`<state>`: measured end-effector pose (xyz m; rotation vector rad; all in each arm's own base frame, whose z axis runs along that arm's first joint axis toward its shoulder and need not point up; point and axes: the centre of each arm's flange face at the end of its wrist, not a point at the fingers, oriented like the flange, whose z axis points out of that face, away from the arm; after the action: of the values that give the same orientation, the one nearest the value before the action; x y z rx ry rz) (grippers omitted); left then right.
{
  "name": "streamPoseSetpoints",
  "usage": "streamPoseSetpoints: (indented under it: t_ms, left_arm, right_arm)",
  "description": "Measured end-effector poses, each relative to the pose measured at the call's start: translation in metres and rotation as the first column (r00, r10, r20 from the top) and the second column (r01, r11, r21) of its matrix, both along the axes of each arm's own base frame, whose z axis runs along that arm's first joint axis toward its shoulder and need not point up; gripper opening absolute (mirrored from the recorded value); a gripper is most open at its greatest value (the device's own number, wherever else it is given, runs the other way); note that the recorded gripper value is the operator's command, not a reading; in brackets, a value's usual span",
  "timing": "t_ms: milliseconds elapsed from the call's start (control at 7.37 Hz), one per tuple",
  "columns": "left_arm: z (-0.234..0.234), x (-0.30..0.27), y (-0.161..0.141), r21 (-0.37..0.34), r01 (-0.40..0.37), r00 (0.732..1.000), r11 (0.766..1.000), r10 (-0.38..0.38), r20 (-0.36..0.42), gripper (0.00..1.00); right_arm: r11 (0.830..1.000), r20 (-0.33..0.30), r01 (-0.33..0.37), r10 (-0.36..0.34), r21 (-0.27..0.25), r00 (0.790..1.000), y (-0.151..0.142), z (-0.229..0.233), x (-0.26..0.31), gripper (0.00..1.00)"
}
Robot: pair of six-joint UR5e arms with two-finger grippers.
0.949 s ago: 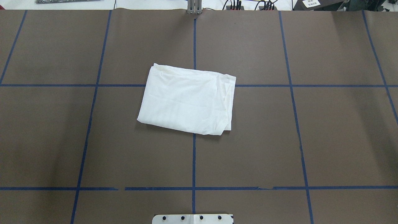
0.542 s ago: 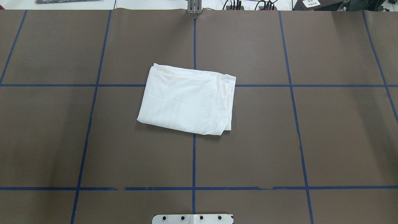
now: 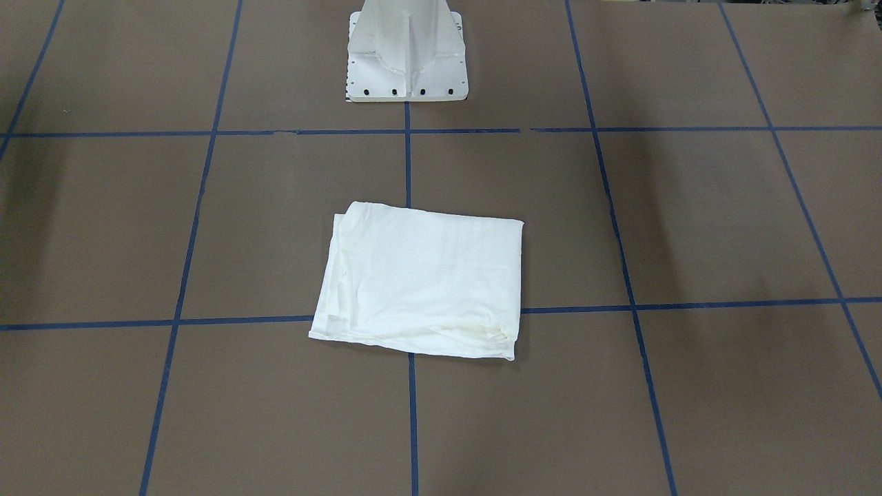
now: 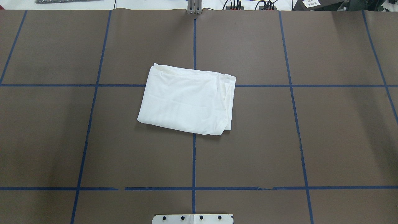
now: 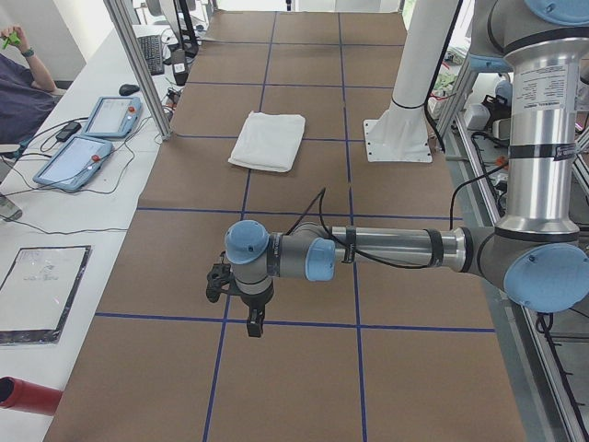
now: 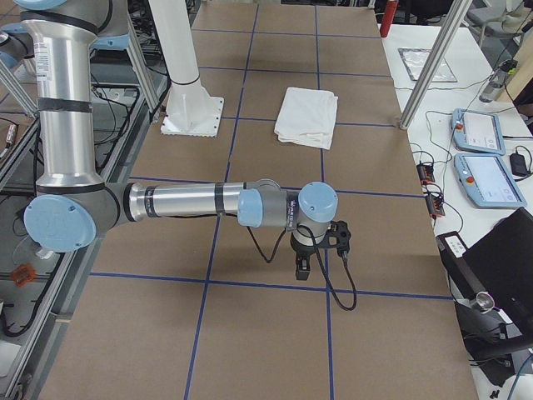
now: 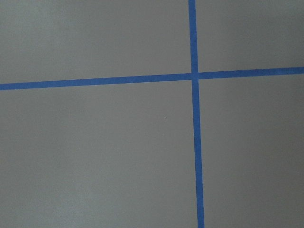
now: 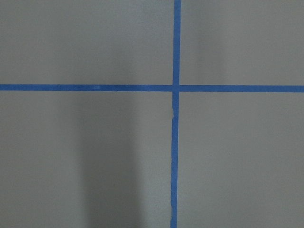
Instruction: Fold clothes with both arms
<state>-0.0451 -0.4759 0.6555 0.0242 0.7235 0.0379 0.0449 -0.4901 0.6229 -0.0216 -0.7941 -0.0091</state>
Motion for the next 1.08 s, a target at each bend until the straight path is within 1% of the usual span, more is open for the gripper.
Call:
streamPoseSetpoints:
  t_ms: [1085]
  left_arm:
    - [-0.0008, 0.0002, -0.0008, 0.003, -0.001, 1.000, 1.000, 0.001, 0.000, 0.99]
  right_arm:
    - [1.000, 0.002, 0.000, 0.000, 0.005, 1.000, -0.0008, -0.0028, -0.0001, 1.00]
